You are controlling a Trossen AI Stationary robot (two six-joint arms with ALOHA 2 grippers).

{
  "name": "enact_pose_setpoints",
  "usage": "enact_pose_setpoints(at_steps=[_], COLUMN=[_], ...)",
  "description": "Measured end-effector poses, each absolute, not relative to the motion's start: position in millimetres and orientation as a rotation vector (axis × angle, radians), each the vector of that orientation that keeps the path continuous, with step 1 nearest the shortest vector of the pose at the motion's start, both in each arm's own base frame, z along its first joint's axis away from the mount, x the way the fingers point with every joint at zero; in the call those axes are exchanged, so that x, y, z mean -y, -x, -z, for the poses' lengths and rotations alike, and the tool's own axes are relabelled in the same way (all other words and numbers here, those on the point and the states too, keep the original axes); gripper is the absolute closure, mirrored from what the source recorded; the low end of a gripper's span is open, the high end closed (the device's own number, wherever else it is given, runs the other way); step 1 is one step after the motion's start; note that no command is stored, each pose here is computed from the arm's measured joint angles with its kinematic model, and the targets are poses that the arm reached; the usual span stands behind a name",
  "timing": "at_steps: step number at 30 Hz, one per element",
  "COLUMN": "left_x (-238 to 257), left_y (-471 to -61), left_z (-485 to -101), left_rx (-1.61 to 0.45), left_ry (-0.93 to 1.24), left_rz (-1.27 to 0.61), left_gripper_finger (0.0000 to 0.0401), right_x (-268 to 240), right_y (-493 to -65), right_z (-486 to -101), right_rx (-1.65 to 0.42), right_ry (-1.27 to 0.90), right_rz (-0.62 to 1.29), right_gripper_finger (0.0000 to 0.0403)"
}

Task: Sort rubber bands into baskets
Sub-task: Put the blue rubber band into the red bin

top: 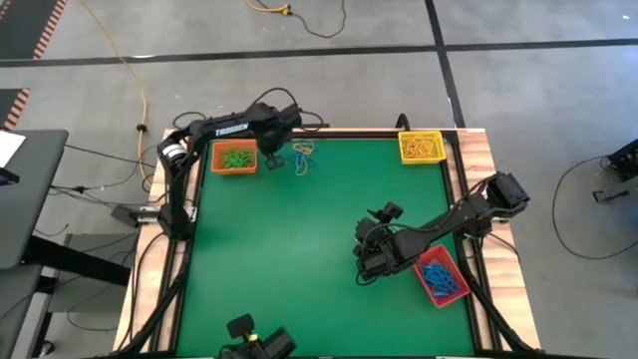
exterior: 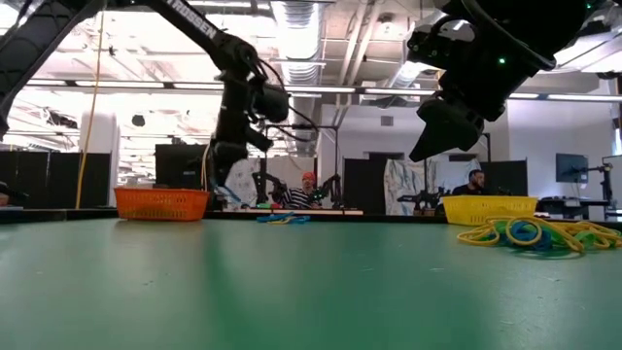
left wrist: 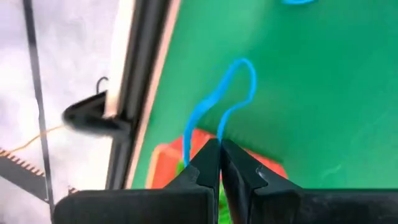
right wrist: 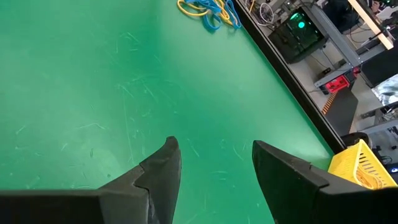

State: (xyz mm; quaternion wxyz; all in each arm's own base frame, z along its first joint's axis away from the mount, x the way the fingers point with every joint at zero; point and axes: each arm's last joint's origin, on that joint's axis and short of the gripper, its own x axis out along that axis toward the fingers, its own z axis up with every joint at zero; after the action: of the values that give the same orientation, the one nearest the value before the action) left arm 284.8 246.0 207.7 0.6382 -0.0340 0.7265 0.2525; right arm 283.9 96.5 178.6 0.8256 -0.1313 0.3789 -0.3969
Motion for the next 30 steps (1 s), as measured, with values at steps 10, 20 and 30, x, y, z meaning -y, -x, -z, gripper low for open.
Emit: enact_pose_setpoints(at_steps=[10, 20, 30], left_x=[-230, -236, -242], left_y=[-256, -227, -203], left_z=[-270, -279, -242], left_rx=[-1.513, -1.575, -1.646], left_ry=[0.128, 0.238, 0.357], left_rz=[-0.636, -0.709, -0.677], left_gripper_finger=[0.0401, 0.0401, 0.0401], right_x=[-96, -97, -97], right_y=[-284, -284, -284], right_z=[-179, -179, -178], right_rx=[-0.808, -0.807, -0.810], right_ry=[0.283, 0.281, 0.279], right_rz=[0.843, 0.843, 0.841], right_gripper_finger=[0.0168, 0.0168, 0.0168])
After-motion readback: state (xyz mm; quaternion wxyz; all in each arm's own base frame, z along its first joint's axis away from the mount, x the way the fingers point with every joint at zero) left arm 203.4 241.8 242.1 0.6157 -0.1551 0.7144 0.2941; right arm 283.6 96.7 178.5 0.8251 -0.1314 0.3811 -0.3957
